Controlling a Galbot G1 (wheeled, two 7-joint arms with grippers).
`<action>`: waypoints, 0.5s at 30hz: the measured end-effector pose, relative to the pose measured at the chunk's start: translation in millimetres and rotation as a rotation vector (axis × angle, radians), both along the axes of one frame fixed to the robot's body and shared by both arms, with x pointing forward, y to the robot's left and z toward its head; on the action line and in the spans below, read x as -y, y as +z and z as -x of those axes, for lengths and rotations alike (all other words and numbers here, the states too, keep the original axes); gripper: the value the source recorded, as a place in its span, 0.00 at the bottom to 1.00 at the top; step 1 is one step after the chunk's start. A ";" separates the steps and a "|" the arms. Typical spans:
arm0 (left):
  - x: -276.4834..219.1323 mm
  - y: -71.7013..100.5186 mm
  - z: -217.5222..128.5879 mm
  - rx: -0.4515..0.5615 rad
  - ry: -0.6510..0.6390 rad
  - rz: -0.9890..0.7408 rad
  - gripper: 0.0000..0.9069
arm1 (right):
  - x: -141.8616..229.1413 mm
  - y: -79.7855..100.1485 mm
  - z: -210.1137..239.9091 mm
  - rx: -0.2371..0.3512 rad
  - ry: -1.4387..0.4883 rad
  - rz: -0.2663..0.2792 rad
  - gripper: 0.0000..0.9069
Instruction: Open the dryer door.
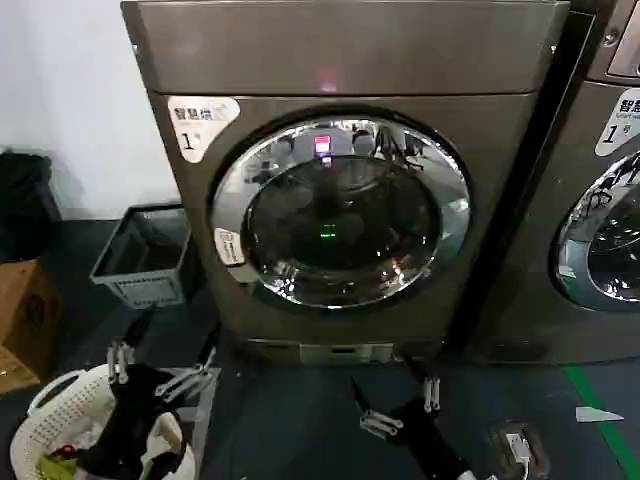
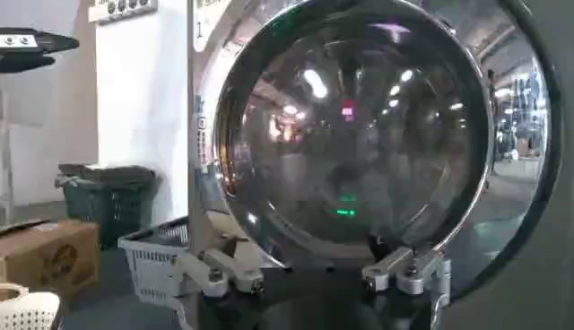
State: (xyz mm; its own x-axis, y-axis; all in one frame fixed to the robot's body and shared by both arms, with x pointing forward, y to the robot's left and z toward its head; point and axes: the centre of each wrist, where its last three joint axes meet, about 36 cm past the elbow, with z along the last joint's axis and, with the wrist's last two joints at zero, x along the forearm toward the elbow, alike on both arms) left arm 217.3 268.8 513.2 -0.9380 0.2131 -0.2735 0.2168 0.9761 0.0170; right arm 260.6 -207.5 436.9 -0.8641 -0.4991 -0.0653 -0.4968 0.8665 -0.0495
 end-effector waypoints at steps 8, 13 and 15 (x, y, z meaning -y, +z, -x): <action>-0.7 4.9 -2.6 -0.052 0.028 -0.007 1.00 | 5.3 5.6 -23.3 0.030 0.050 0.012 1.00; -1.7 12.3 -3.2 -0.075 0.012 -0.014 1.00 | 8.3 16.5 -48.4 0.025 0.113 0.040 1.00; -1.2 15.9 -3.5 -0.083 0.011 -0.015 1.00 | 9.7 19.5 -57.9 0.028 0.141 0.055 1.00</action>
State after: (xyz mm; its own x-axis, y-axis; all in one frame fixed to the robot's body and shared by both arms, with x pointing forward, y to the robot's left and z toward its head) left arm 220.8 270.0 529.1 -0.9598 0.2057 -0.1912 0.2069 0.9783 0.0136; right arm 318.5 -217.2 456.5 -0.7832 -0.6191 -0.0575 -0.6113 0.7836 -0.1110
